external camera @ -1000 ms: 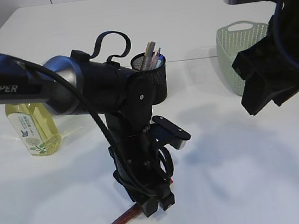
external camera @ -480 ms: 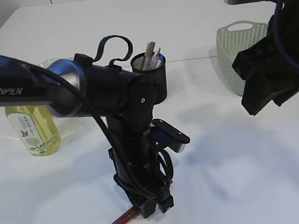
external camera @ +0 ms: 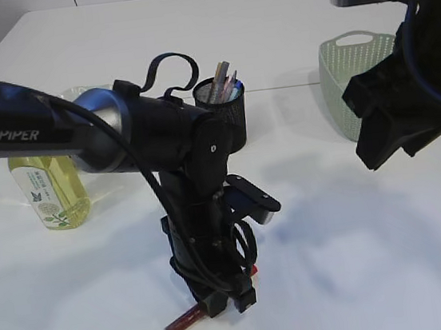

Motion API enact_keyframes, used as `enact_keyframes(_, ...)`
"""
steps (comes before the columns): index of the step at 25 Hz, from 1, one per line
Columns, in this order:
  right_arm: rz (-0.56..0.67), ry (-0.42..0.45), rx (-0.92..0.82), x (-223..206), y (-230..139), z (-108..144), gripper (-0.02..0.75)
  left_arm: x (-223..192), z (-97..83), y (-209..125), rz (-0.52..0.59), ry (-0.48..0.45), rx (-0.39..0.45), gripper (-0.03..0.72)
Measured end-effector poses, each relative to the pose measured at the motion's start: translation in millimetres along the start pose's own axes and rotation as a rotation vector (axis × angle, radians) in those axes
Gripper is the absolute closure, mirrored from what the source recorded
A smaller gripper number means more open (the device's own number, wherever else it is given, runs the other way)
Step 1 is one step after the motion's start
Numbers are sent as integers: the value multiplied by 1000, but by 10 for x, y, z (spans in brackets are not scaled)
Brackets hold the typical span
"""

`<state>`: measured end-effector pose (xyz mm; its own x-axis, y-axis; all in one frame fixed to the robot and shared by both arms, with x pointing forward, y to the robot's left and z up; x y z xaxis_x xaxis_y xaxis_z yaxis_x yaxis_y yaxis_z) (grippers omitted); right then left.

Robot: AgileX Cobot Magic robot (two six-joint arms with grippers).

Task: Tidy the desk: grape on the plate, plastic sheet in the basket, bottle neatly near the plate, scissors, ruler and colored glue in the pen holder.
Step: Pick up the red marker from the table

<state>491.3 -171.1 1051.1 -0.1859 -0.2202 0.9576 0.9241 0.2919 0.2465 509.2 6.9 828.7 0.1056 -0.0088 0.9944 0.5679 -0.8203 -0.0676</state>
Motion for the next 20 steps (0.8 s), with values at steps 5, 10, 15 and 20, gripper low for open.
enact_keyframes(5, 0, 0, 0, 0, 0, 0, 352, -2, 3, 5, 4, 1, -1, 542)
enact_keyframes(10, 0, 0, 0, 0, 0, 0, 352, 3, 3, 9, 2, 1, -1, 650)
enact_keyframes(15, 0, 0, 0, 0, 0, 0, 352, 8, 22, 21, -12, -2, 7, 654)
enact_keyframes(20, 0, 0, 0, 0, 0, 0, 352, 58, 67, -11, -149, -9, 63, 656)
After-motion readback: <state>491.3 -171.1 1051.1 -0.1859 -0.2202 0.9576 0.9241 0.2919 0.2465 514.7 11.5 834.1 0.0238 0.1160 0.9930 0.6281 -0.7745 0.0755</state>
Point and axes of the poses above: a point on each arm's last joint axis where the gripper is mounted, x pointing back along that axis away from the gripper, z along the wrist's bending axis when the last joint is at zero, y = z × x, the point moved 5 cm from there along -x, pointing out along that axis toward the gripper, and after that the axes turned 1 degree about -x, right-handed, at the moved point
